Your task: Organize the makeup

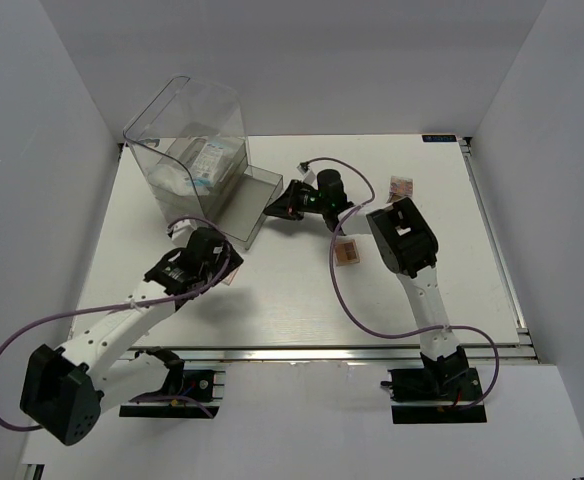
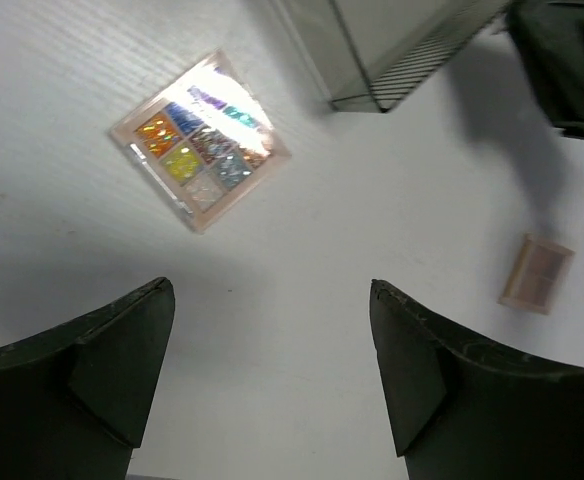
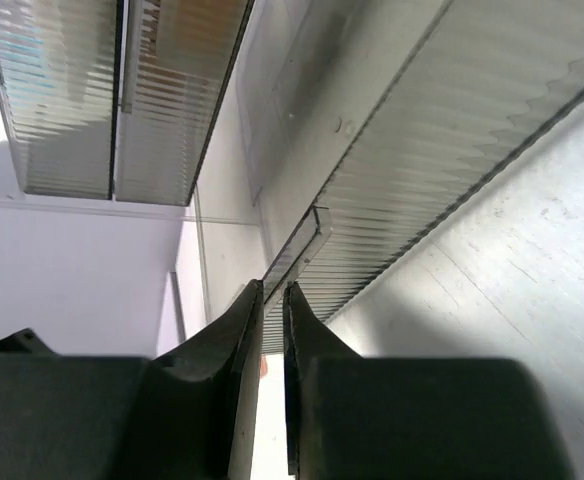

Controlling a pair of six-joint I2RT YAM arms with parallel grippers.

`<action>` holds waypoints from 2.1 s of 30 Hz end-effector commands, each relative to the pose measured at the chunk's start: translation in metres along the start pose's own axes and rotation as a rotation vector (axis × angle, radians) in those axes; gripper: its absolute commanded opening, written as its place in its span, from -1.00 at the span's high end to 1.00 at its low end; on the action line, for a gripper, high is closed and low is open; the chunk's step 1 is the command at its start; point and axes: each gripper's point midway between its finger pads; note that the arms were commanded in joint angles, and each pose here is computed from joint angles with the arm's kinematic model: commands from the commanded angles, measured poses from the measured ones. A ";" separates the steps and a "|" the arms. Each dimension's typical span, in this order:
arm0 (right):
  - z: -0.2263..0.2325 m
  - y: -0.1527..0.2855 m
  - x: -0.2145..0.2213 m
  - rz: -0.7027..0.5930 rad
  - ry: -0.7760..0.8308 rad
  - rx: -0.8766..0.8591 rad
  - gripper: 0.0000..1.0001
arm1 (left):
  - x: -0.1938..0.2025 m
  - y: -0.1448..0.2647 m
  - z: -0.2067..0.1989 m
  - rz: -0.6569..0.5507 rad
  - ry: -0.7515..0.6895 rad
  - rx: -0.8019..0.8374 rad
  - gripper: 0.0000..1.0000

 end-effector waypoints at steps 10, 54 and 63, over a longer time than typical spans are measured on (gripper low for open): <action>0.027 0.021 -0.016 0.005 0.255 0.020 -0.09 | 0.023 -0.039 0.016 0.103 0.066 -0.238 -0.91; 0.102 0.235 -0.011 -0.124 0.652 0.217 -0.79 | 0.041 -0.101 0.054 0.413 -1.150 0.128 -0.86; 0.109 0.239 -0.019 -0.143 0.663 0.220 -0.79 | 0.060 -0.092 0.051 0.495 -1.141 0.219 -0.57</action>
Point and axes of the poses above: each gripper's point midway between its finger pads, its own y axis back along the fingers, its own z axis along the line the jaws close on, x = y × z, and after that the axes turned 7 degrees about -y, right-handed
